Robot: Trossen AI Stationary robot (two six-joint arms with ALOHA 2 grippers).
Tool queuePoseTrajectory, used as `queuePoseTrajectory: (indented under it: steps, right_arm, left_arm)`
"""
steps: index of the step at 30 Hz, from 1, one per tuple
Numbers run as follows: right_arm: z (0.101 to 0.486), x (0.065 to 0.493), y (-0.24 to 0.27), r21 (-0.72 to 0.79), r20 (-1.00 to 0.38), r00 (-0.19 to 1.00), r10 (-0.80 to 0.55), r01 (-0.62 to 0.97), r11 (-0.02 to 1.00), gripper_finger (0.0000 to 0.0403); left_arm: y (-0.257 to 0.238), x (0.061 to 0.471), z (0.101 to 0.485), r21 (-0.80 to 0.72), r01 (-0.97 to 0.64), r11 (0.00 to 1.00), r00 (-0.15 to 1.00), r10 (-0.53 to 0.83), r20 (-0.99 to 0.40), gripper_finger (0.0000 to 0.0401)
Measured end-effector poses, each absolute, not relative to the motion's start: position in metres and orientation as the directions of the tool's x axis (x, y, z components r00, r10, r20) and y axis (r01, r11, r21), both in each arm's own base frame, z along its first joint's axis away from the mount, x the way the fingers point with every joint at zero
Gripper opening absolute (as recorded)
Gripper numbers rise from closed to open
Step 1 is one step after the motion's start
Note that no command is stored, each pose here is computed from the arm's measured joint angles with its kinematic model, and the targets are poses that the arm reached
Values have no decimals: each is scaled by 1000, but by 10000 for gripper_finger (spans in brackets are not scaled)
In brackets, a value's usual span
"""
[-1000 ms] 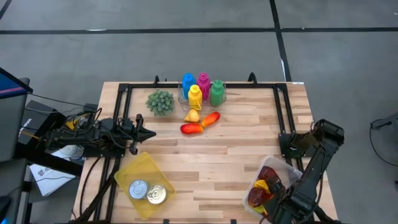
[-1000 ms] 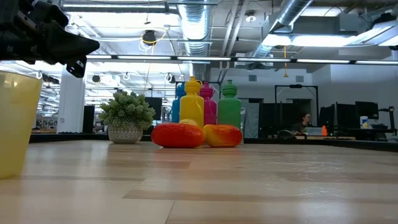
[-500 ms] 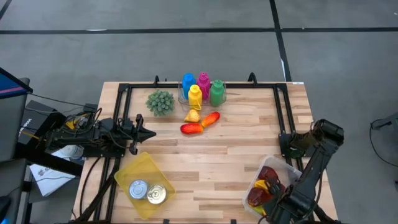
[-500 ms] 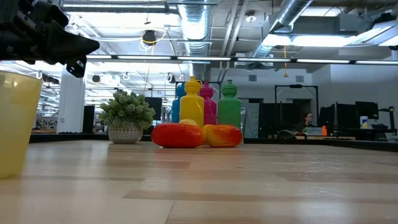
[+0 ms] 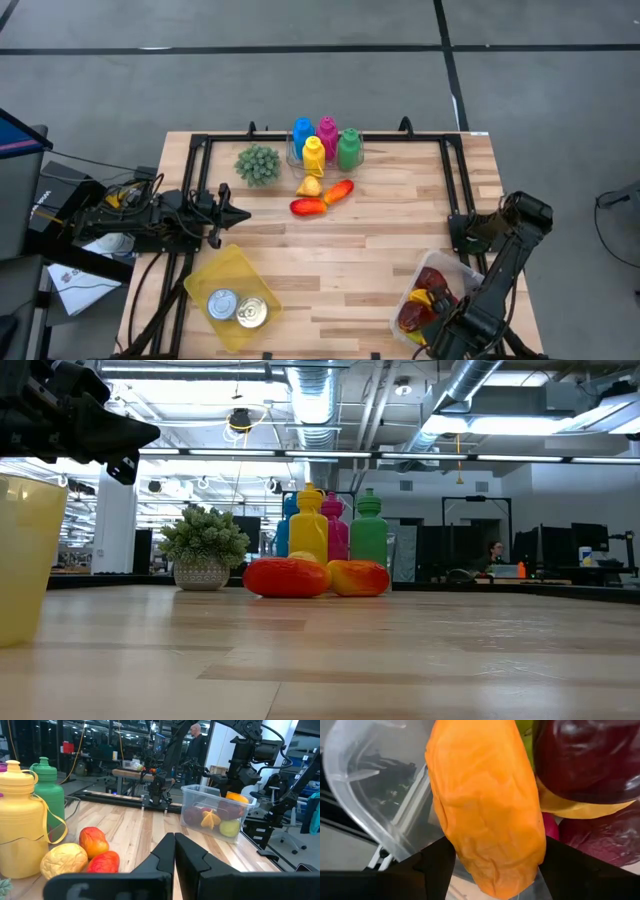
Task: Pick & Place Food Item
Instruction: Put the yellow mango into the white bin, then put the left red mango into the white bin
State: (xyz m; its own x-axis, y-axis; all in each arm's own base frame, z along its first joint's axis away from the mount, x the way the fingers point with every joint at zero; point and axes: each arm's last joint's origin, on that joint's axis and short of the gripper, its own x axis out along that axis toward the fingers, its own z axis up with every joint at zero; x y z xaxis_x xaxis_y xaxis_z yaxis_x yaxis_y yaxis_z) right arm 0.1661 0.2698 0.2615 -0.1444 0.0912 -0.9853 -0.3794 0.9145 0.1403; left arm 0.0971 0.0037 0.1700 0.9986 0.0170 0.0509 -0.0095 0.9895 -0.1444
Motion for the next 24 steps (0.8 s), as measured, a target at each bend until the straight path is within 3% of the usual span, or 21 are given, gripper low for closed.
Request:
queuePoseTrajectory:
  steps: [13, 19, 24]
  right_arm:
    - [262, 170, 266, 142, -983, -164, 87, -357, 923, 365]
    - [270, 172, 254, 118, -973, -224, 49, -306, 945, 366]
    - [303, 186, 232, 120, -982, -167, 83, -225, 967, 361]
  left_arm:
    - [4, 97, 170, -144, -10, 989, 999, 17, 51, 0]
    - [4, 97, 170, -144, -9, 989, 999, 17, 51, 0]
    - [4, 97, 170, -144, -9, 989, 999, 17, 51, 0]
